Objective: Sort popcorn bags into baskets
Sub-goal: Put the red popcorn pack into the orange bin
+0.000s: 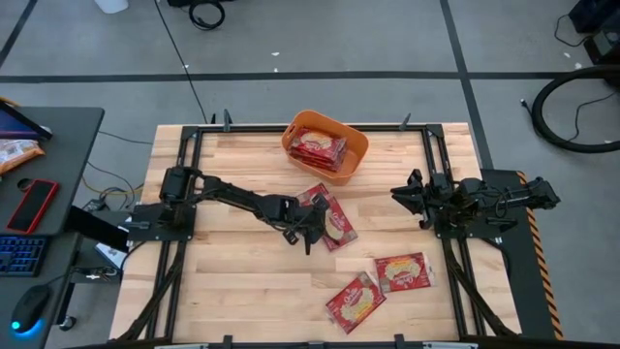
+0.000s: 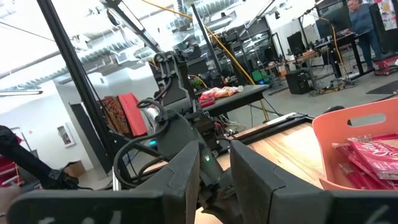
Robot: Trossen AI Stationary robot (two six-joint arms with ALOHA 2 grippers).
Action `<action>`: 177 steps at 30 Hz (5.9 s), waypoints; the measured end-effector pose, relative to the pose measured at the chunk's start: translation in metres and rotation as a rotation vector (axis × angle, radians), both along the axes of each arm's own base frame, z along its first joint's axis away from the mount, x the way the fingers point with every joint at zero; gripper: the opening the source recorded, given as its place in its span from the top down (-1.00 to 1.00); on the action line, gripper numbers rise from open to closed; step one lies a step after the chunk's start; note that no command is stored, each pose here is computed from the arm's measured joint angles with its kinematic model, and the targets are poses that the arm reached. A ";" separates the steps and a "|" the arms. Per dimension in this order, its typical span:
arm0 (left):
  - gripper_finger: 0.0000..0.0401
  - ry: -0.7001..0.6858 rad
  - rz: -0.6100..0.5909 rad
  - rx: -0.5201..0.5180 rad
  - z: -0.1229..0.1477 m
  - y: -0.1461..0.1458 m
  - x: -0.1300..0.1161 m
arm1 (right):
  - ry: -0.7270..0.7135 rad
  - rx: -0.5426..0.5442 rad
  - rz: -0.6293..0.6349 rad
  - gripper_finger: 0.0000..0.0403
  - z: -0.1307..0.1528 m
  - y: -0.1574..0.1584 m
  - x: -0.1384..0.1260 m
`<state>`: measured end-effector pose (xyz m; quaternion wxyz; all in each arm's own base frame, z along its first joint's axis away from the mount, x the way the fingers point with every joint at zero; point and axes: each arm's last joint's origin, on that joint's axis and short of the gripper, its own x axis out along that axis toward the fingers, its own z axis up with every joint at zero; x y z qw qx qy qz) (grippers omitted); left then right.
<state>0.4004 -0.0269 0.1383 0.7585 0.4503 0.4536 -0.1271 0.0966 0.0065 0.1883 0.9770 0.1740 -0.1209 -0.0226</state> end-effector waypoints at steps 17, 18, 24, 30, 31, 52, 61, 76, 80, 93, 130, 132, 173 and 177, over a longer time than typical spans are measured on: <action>0.97 -0.073 0.031 0.107 0.067 -0.019 -0.009 | -0.004 0.001 -0.001 0.52 0.000 0.000 0.000; 0.97 -0.117 0.036 0.103 0.078 -0.018 -0.010 | -0.004 0.001 -0.001 0.52 0.000 0.000 0.000; 0.97 -0.342 0.089 0.077 0.132 -0.004 -0.020 | -0.005 0.001 -0.001 0.52 0.001 0.000 0.000; 0.97 -0.386 0.296 0.076 0.136 0.057 -0.019 | -0.004 0.001 0.000 0.52 0.000 0.000 0.000; 0.97 -0.382 0.348 0.072 0.133 0.072 -0.019 | -0.003 0.001 -0.001 0.52 0.000 0.000 0.000; 0.47 -0.280 0.536 -0.015 0.085 0.146 -0.016 | -0.003 0.001 -0.001 0.52 0.000 0.000 0.000; 0.38 -0.086 0.192 -0.148 0.064 0.052 -0.008 | -0.003 0.001 -0.001 0.52 0.000 0.000 0.000; -0.05 -0.008 0.104 -0.046 0.013 0.018 -0.032 | -0.010 0.002 -0.001 0.52 0.001 0.000 0.000; -0.02 -0.030 0.088 -0.027 0.004 0.028 -0.036 | -0.010 0.001 0.000 0.52 0.001 0.000 0.000; 0.23 0.013 0.046 0.003 -0.019 0.049 -0.033 | -0.014 0.002 0.000 0.52 0.001 0.000 0.000; 0.99 -0.443 0.520 -0.070 0.130 0.123 -0.034 | -0.037 0.005 0.000 0.52 0.004 0.000 0.000; 0.99 -0.427 0.588 -0.069 0.119 0.145 -0.034 | -0.038 0.005 0.000 0.52 0.004 0.000 0.000; 0.64 -0.674 0.685 -0.546 0.113 0.047 -0.198 | -0.037 0.005 0.001 0.52 0.004 0.000 0.000; 0.64 -0.745 0.682 -0.583 0.112 0.036 -0.214 | -0.037 0.005 0.001 0.52 0.004 0.000 0.000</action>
